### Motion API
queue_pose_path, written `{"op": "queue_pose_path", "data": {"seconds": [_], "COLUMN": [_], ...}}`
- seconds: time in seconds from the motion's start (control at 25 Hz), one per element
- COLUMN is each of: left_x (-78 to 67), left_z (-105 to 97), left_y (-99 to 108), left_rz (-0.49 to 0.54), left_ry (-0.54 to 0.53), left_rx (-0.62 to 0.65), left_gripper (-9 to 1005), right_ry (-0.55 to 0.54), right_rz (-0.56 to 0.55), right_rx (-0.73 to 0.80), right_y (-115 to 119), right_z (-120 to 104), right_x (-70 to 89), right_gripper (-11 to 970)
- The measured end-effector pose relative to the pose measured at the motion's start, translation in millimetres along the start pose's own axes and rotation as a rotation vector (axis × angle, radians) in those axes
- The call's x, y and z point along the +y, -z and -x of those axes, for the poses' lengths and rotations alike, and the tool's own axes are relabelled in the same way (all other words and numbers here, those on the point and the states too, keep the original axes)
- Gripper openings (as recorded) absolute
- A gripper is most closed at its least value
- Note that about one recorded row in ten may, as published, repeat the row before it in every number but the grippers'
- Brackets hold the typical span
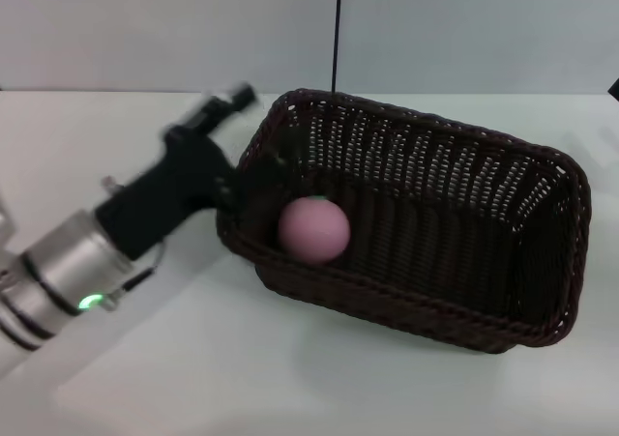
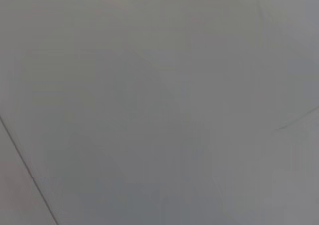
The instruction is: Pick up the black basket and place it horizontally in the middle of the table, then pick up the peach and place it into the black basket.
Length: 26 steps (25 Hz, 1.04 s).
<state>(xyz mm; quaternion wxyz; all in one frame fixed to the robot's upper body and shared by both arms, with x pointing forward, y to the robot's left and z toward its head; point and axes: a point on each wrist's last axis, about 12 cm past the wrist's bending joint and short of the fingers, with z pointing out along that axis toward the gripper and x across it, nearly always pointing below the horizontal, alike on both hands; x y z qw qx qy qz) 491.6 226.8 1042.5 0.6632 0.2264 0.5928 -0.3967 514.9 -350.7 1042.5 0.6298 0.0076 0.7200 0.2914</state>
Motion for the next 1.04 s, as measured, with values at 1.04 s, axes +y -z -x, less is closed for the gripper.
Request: {"op": "queue_pose_path", "data": {"seconds": [1.04], "left_x": [8.0], "left_z": [9.8], "left_y": [115.4], "left_rz": [0.720], "left_ry": [-0.176], "left_rx": [-0.266], "left_gripper": [813], "right_ry": [-0.076], "right_rz": [-0.188], "right_rx": [-0.161], "right_y": [47.1], "right_z": [1.3], "right_x": [-21.5], "right_gripper": [653]}}
